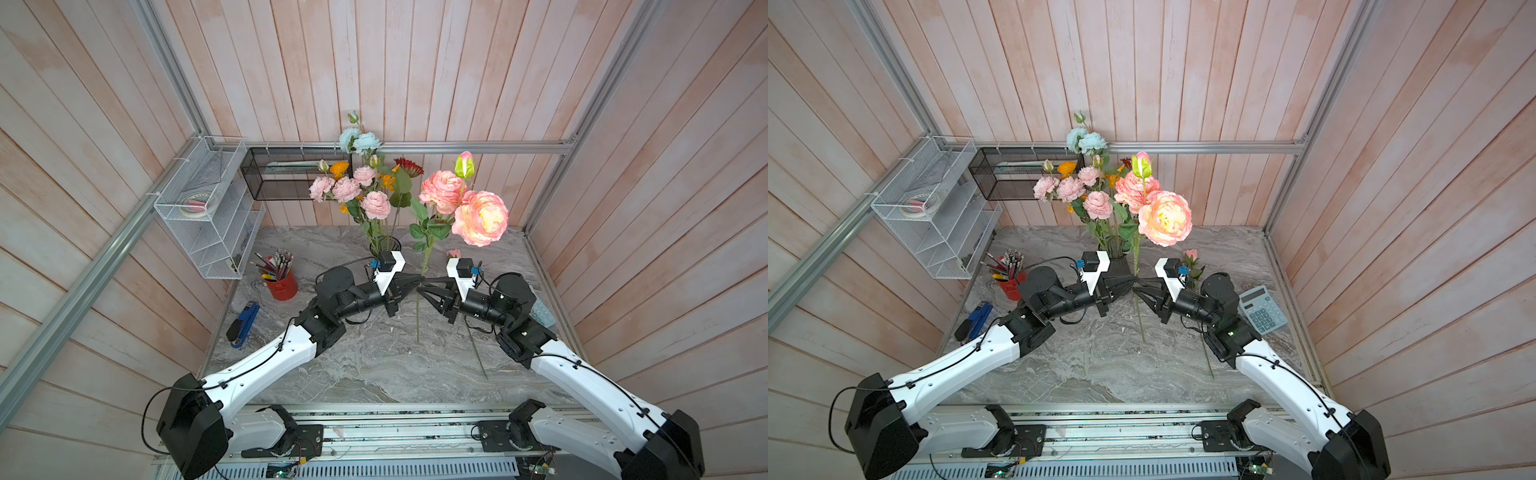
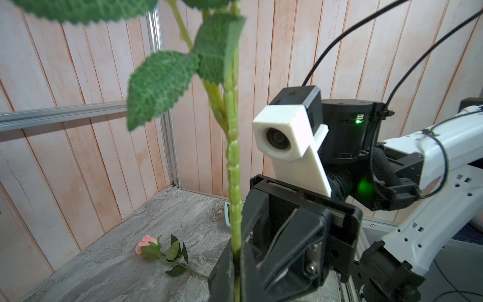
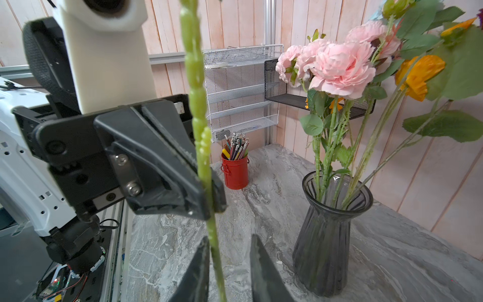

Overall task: Pick out pink flowers from the vase
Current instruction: Pick up the flower from the vase, then place the flower at the center of the board.

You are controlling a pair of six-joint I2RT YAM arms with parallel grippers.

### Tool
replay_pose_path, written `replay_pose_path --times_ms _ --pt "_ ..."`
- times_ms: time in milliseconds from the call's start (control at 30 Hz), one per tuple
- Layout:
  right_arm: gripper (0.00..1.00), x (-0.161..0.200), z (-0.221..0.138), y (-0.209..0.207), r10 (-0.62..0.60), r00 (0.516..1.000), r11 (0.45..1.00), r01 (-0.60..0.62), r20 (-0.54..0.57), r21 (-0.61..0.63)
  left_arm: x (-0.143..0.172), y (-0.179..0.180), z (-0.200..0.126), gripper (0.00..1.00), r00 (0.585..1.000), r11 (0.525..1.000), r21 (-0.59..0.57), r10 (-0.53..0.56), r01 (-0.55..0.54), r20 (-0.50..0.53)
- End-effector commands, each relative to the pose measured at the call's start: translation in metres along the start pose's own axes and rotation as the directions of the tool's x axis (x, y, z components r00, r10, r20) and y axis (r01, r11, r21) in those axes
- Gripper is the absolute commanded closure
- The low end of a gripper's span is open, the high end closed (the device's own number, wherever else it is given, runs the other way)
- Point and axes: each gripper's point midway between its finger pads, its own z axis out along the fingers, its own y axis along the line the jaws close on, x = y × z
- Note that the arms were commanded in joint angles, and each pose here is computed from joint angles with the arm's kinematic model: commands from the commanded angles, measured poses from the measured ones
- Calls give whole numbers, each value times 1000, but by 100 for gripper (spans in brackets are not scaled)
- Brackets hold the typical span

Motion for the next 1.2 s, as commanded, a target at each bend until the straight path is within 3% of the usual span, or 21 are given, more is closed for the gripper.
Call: replay_pose_path --times_ms 0,100,167,300,333,467,533,567,867,1067,1167 --pt "79 -20 2 9 -25 999 999 27 44 -38 2 -2 1 100 1000 1000 7 10 -10 9" --pt "87 -21 3 9 -25 999 999 27 42 -42 2 -2 2 100 1000 1000 10 8 -8 9" --pt "100 -20 5 10 -24 999 999 26 36 -46 2 -1 2 100 1000 1000 8 7 -7 11" --pt "100 -19 4 8 -22 999 999 23 29 -35 2 0 1 100 1000 1000 -1 13 -13 12" --pt "100 -19 4 7 -20 999 999 21 29 -27 2 0 1 92 1000 1000 -5 16 -16 10" --pt "100 -15 3 -4 2 1000 999 -2 5 42 8 2 -6 30 999 999 -40 37 -37 0" --pt "100 -12 2 -14 25 999 995 -23 -22 100 15 3 -10 4 998 997 -53 60 -61 -13" --pt "100 -10 1 -22 44 998 989 -38 -36 145 21 4 -12 0 997 995 -65 68 -70 -29" --pt "100 16 -31 -86 306 947 871 -239 -93 428 75 25 -20 0 961 933 -274 176 -232 -215" --pt "100 57 -67 -128 495 860 747 -352 -120 564 93 38 -24 0 931 873 -379 194 -308 -309" --pt "100 82 -77 -141 569 809 707 -387 -151 592 95 38 -25 0 934 873 -386 182 -297 -306"
